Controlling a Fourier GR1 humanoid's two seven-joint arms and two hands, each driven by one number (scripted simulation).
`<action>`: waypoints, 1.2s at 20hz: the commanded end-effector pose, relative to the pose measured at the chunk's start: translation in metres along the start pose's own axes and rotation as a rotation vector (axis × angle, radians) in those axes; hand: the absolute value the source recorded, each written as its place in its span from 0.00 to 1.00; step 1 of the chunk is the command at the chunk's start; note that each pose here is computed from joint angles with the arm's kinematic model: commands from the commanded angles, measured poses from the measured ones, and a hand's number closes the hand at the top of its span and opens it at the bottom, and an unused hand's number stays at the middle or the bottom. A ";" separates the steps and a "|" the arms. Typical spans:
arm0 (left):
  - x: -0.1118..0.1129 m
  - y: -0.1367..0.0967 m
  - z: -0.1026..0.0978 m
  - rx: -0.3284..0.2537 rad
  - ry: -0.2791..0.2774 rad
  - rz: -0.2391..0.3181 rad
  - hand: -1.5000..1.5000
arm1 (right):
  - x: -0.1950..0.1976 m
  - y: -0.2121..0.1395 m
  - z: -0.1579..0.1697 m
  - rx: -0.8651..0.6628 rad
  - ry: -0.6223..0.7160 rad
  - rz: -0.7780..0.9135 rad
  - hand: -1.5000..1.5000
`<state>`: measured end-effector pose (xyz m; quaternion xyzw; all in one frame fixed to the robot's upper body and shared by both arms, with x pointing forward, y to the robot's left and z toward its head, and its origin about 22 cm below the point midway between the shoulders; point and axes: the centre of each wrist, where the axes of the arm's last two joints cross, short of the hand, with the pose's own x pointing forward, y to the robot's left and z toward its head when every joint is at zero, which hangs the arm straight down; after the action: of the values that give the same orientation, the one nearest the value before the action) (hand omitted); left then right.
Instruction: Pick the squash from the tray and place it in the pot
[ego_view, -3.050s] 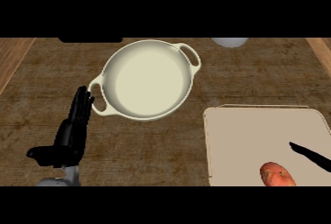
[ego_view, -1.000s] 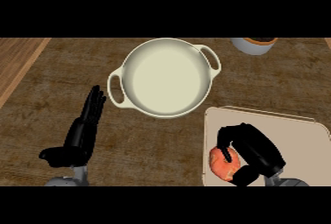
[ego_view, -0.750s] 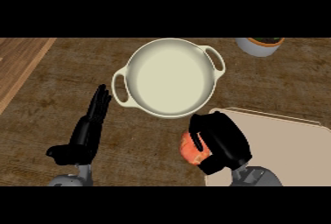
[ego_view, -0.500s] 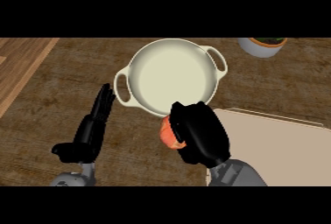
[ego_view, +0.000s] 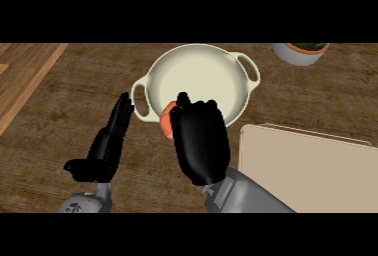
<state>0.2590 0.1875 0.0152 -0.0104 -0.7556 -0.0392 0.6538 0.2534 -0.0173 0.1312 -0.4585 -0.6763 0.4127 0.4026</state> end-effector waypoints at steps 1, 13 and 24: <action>0.001 -0.001 -0.001 -0.009 -0.007 0.009 0.50 | 0.022 -0.008 -0.017 -0.094 0.128 0.031 1.00; -0.012 0.018 0.004 0.048 -0.002 -0.006 0.50 | 0.049 -0.007 -0.082 -0.107 0.320 0.076 1.00; 0.005 0.010 -0.006 0.094 -0.007 -0.017 0.50 | 0.016 0.026 -0.125 0.026 0.362 0.014 1.00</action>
<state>0.2586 0.2019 0.0132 0.0151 -0.7589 -0.0148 0.6509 0.3533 0.0345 0.1576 -0.5390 -0.5993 0.3622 0.4680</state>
